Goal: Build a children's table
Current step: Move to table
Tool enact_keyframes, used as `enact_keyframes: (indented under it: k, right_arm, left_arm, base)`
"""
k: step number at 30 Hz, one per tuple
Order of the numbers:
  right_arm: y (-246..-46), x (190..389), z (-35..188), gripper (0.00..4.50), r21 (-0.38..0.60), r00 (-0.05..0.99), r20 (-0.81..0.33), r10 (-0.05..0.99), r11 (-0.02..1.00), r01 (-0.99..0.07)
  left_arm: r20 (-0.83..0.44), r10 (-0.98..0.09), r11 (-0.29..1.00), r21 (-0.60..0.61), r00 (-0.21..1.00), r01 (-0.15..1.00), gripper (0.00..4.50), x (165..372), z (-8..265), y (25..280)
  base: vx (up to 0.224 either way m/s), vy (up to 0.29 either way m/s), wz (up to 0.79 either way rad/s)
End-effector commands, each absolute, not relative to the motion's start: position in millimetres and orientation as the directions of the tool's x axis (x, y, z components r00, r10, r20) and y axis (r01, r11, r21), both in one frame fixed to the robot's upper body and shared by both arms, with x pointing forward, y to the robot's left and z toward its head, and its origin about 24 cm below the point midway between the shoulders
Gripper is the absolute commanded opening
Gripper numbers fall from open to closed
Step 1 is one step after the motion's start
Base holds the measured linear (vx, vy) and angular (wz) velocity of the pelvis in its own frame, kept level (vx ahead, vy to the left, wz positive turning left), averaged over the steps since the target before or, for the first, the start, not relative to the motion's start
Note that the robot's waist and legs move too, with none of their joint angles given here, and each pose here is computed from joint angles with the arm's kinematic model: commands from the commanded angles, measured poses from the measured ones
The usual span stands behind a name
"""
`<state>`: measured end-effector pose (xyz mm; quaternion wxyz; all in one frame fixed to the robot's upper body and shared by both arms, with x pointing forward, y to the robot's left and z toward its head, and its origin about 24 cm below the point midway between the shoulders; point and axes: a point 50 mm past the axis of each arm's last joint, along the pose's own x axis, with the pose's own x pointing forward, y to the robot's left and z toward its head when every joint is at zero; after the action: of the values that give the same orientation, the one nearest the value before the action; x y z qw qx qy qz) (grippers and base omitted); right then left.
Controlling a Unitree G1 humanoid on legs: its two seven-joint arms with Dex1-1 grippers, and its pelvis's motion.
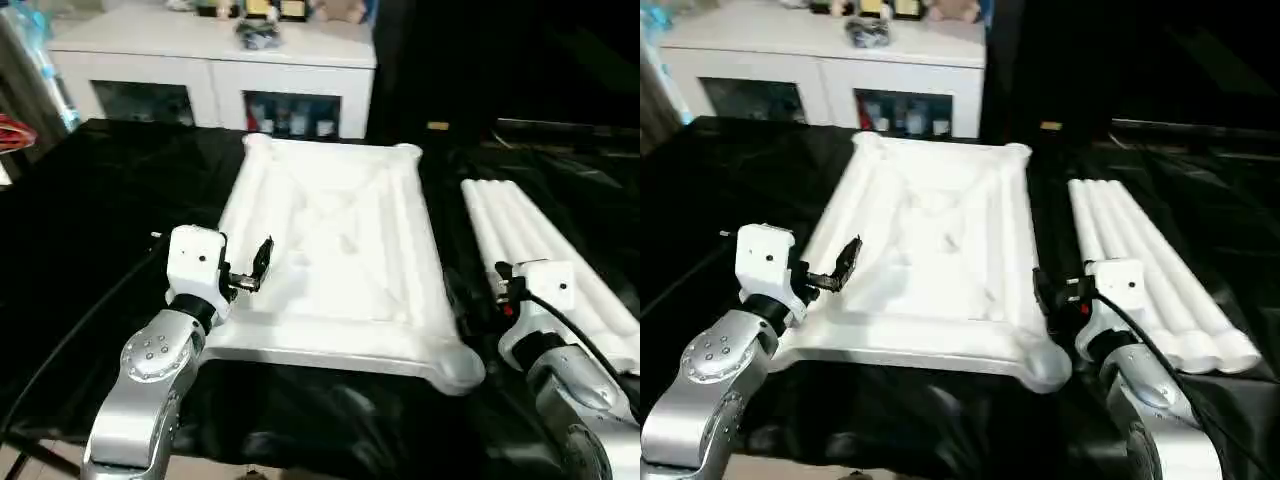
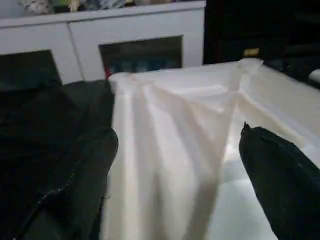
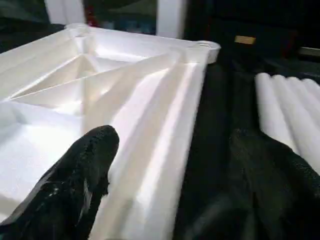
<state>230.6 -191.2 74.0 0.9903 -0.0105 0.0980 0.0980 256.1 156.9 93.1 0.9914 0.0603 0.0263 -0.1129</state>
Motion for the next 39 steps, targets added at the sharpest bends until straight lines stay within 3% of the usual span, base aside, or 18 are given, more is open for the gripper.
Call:
enact_keyframes:
  k: [1, 3, 6, 9, 12, 13, 14, 16, 21, 25, 29, 30, 33, 34, 39]
  right_arm:
    - [-194.6, 228.1, 82, 4.08, -0.045, 0.950, -0.197, 0.243, 0.966, -0.256]
    - [-194.6, 227.1, 83, 4.08, -0.058, 0.944, -0.197, 0.265, 0.958, -0.281]
    - [-197.5, 218.8, 91, 4.08, -0.103, 0.873, -0.215, 0.438, 0.878, -0.467]
    - [-207.0, 212.4, 94, 4.08, -0.115, 0.790, -0.282, 0.544, 0.799, -0.591]
    - [-212.6, 210.1, 97, 4.08, -0.126, 0.753, -0.316, 0.576, 0.762, -0.636]
    - [-217.9, 207.0, 98, 4.08, -0.130, 0.715, -0.351, 0.604, 0.725, -0.676]
    - [-217.9, 207.0, 98, 4.08, -0.130, 0.715, -0.351, 0.604, 0.725, -0.676]
    - [-223.2, 204.0, 100, 4.08, -0.130, 0.672, -0.390, 0.629, 0.685, -0.717]
    - [-223.7, 194.8, 101, 4.08, -0.069, 0.574, -0.442, 0.689, 0.612, -0.788]
    - [-224.4, 194.0, 102, 4.08, -0.058, 0.553, -0.453, 0.699, 0.596, -0.801]
    - [-225.1, 192.9, 103, 4.08, -0.049, 0.526, -0.468, 0.710, 0.573, -0.818]
    - [-225.0, 192.3, 104, 4.08, -0.049, 0.522, -0.471, 0.711, 0.570, -0.821]
    - [-224.4, 190.7, 104, 4.08, -0.049, 0.516, -0.475, 0.713, 0.564, -0.824]
    - [-224.2, 189.9, 104, 4.08, -0.048, 0.513, -0.478, 0.713, 0.562, -0.826]
    - [-224.0, 186.0, 104, 4.08, -0.035, 0.492, -0.489, 0.720, 0.548, -0.836]
  left_arm:
    - [-0.065, -0.283, 0.955, 0.074, 0.957, 0.288, 4.42, 256, 93, 153]
    - [-0.068, -0.308, 0.947, 0.074, 0.949, 0.312, 4.42, 256, 94, 153]
    - [-0.072, -0.528, 0.844, 0.068, 0.846, 0.533, 4.42, 252, 99, 147]
    - [-0.137, -0.700, 0.692, 0.114, 0.701, 0.713, 4.42, 252, 97, 139]
    - [-0.159, -0.773, 0.607, 0.100, 0.615, 0.789, 4.42, 253, 97, 133]
    - [-0.189, -0.835, 0.507, 0.102, 0.517, 0.856, 4.42, 254, 95, 122]
    - [-0.189, -0.835, 0.507, 0.102, 0.517, 0.856, 4.42, 254, 95, 122]
    - [-0.260, -0.882, 0.382, 0.096, 0.393, 0.919, 4.42, 253, 88, 112]
    - [-0.431, -0.888, 0.174, 0.005, 0.160, 0.985, 4.07, 249, 69, 92]
    - [-0.473, -0.877, 0.110, -0.031, 0.082, 0.993, 3.70, 250, 66, 86]
    - [-0.514, -0.856, 0.078, -0.033, 0.050, 0.996, 3.57, 259, 66, 79]
    - [-0.534, -0.844, 0.067, -0.029, 0.042, 0.997, 3.29, 260, 65, 79]
    - [-0.555, -0.831, 0.058, -0.018, 0.039, 0.998, 3.16, 261, 65, 77]
    - [-0.562, -0.826, 0.057, -0.019, 0.037, 0.998, 2.86, 261, 64, 77]
    - [-0.599, -0.800, 0.038, -0.026, 0.015, 0.999, 2.56, 261, 62, 80]
  base:
    - [-0.020, 0.083, 0.07]
    - [-0.016, 0.049, 0.05]
    - [0.000, 0.000, 0.00]
    - [0.000, 0.000, 0.00]
    - [0.000, 0.000, 0.00]
    - [0.000, 0.000, 0.00]
    - [0.000, 0.000, 0.00]
    - [0.000, 0.000, 0.00]
    - [0.000, 0.000, 0.00]
    - [0.000, 0.000, 0.00]
    - [0.000, 0.000, 0.00]
    - [0.000, 0.000, 0.00]
    - [0.000, 0.000, 0.00]
    - [0.000, 0.000, 0.00]
    - [0.000, 0.000, 0.00]
